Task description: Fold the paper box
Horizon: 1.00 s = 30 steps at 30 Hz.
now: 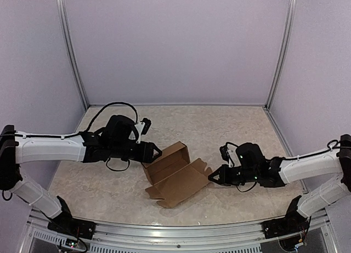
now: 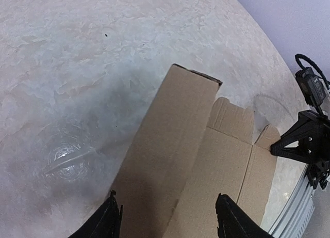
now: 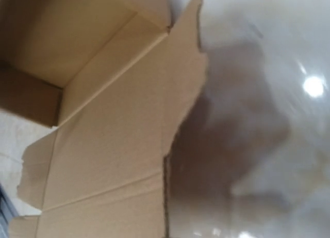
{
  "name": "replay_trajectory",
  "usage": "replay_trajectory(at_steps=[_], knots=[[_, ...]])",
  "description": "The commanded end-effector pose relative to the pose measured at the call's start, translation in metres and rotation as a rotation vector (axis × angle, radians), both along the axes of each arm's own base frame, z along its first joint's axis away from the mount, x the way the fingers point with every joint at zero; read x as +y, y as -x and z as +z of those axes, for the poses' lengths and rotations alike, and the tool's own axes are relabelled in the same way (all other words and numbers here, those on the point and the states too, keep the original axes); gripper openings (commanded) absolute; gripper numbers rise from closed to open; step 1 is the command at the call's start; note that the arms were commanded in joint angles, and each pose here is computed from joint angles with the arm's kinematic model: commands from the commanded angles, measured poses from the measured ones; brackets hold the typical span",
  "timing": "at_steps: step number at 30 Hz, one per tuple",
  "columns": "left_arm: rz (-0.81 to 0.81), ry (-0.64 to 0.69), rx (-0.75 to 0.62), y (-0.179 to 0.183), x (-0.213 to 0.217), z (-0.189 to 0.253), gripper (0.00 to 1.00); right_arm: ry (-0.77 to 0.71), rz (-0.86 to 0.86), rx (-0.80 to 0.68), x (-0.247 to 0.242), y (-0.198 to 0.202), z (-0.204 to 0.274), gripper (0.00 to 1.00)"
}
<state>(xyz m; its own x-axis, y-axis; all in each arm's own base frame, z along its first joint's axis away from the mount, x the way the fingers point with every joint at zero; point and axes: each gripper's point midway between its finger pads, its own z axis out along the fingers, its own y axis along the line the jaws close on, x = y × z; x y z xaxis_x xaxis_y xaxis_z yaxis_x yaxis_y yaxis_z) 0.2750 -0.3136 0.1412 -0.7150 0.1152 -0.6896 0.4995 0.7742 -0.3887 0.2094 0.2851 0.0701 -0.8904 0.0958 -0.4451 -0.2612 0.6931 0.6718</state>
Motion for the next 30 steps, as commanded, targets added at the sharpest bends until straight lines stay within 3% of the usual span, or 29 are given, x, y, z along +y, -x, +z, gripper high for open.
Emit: replay_trajectory(at_steps=[1, 12, 22, 30], knots=[[0.009, 0.025, -0.048, 0.0, 0.008, 0.024, 0.62, 0.164, 0.097, -0.051, -0.012, 0.003, 0.018, 0.0], [-0.013, 0.074, -0.1, 0.008, 0.013, 0.054, 0.62, 0.422, 0.294, -0.146, -0.022, -0.002, 0.087, 0.0], [-0.078, 0.119, -0.071, 0.017, -0.005, 0.049, 0.62, 0.602, 0.434, -0.15, -0.032, -0.004, 0.132, 0.0], [-0.082, 0.144, -0.122, 0.009, -0.01, 0.072, 0.62, 0.714, 0.496, -0.265, -0.035, -0.017, 0.16, 0.0]])
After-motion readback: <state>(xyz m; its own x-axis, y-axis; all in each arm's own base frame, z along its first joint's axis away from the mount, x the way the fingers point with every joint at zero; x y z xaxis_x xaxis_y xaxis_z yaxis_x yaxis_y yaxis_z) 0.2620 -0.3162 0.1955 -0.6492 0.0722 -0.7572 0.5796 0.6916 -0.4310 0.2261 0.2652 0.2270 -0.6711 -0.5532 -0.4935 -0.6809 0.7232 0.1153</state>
